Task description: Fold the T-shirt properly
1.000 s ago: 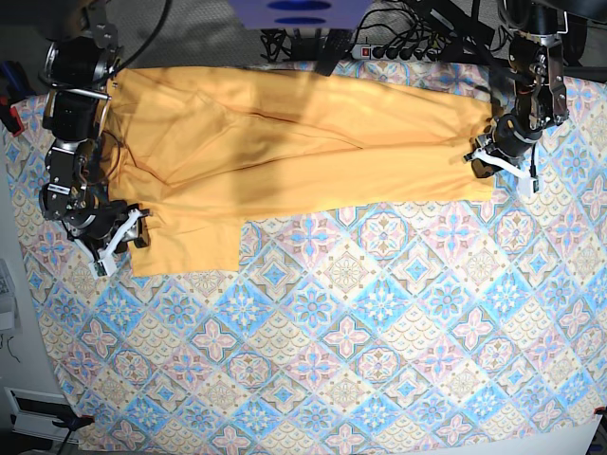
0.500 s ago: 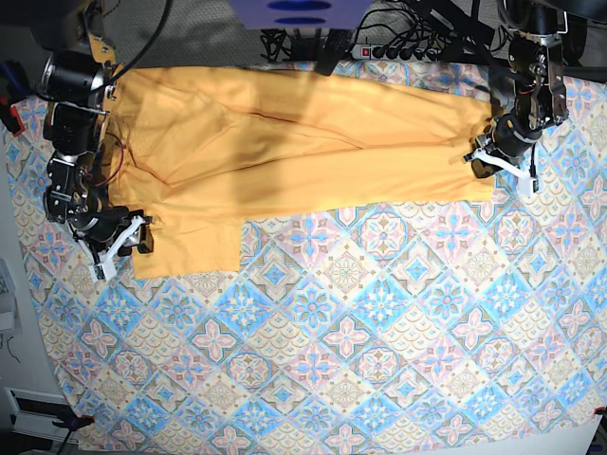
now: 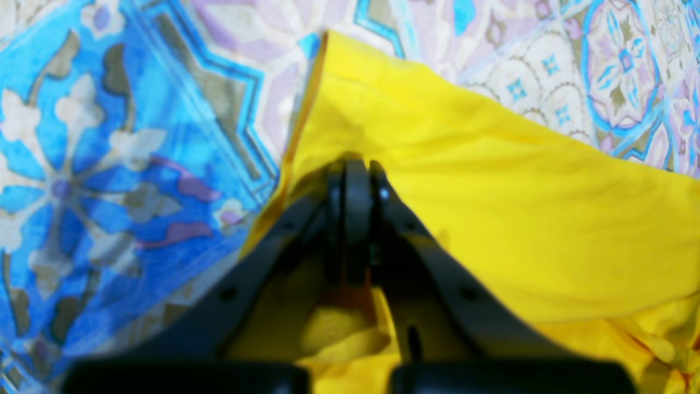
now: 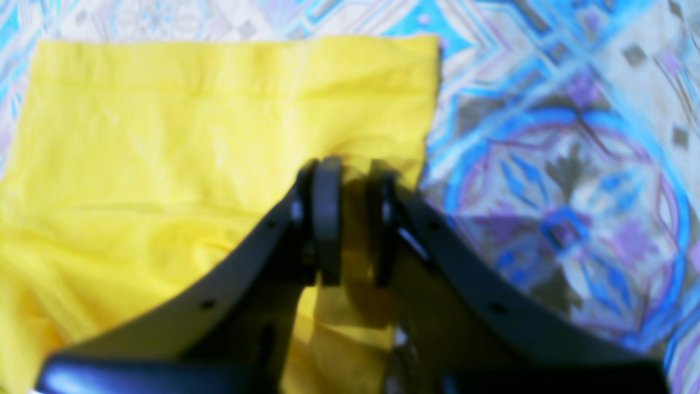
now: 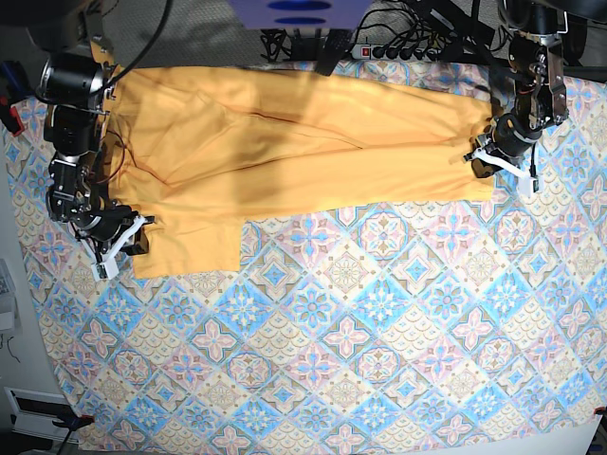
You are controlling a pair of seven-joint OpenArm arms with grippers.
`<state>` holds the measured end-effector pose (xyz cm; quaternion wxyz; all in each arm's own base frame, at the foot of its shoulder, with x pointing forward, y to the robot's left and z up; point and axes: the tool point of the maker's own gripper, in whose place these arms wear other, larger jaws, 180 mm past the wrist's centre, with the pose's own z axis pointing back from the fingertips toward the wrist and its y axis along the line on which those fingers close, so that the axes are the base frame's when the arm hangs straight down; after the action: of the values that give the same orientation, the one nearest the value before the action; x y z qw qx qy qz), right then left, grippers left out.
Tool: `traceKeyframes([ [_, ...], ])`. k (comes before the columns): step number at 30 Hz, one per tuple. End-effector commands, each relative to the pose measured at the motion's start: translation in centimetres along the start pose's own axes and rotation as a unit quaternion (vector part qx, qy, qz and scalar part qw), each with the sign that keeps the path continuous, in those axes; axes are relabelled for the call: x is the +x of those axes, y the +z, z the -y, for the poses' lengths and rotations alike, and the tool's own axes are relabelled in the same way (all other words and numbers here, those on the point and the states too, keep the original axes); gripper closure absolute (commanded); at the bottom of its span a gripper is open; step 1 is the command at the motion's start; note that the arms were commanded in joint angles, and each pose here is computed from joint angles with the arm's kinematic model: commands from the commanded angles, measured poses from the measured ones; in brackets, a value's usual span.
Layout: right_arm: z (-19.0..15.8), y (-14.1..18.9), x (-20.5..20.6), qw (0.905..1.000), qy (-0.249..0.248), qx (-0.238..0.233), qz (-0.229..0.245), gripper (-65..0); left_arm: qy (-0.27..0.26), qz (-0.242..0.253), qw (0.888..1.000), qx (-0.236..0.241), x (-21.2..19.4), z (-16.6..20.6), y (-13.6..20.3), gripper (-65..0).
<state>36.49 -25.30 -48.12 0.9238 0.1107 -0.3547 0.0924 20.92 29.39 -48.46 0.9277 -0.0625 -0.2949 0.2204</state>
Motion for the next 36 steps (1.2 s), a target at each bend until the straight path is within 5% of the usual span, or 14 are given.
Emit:
traceKeyframes([
  [1, -0.3, -0.1, 0.3, 0.9997, 0.019, 0.008, -0.012, -6.9, -0.020, -0.068, 0.994, 0.085, -3.2, -4.0, 0.7, -1.6],
  [7, -1.0, 0.2, -0.8, 0.9983, 0.045, 0.012, -0.036, -4.2, -0.020, -0.068, 0.994, 0.085, -3.2, -4.0, 0.7, -1.6],
  [19, -1.7, 1.9, 2.9, 0.9935, 0.114, -0.001, -0.003, -3.3, -0.019, -0.067, 0.994, 0.085, -3.1, -4.0, 0.7, -1.6],
  [29, 3.1, 4.2, 4.2, 0.9966, 0.027, -0.056, 0.053, -3.8, -0.020, -0.068, 0.994, 0.084, -3.2, -4.0, 0.7, -1.6],
  [36, 5.0, 3.9, 3.1, 0.9946, -0.018, -0.092, 0.044, -26.9, -0.016, -0.070, 0.994, 0.081, -3.6, -3.6, 0.6, -1.6],
])
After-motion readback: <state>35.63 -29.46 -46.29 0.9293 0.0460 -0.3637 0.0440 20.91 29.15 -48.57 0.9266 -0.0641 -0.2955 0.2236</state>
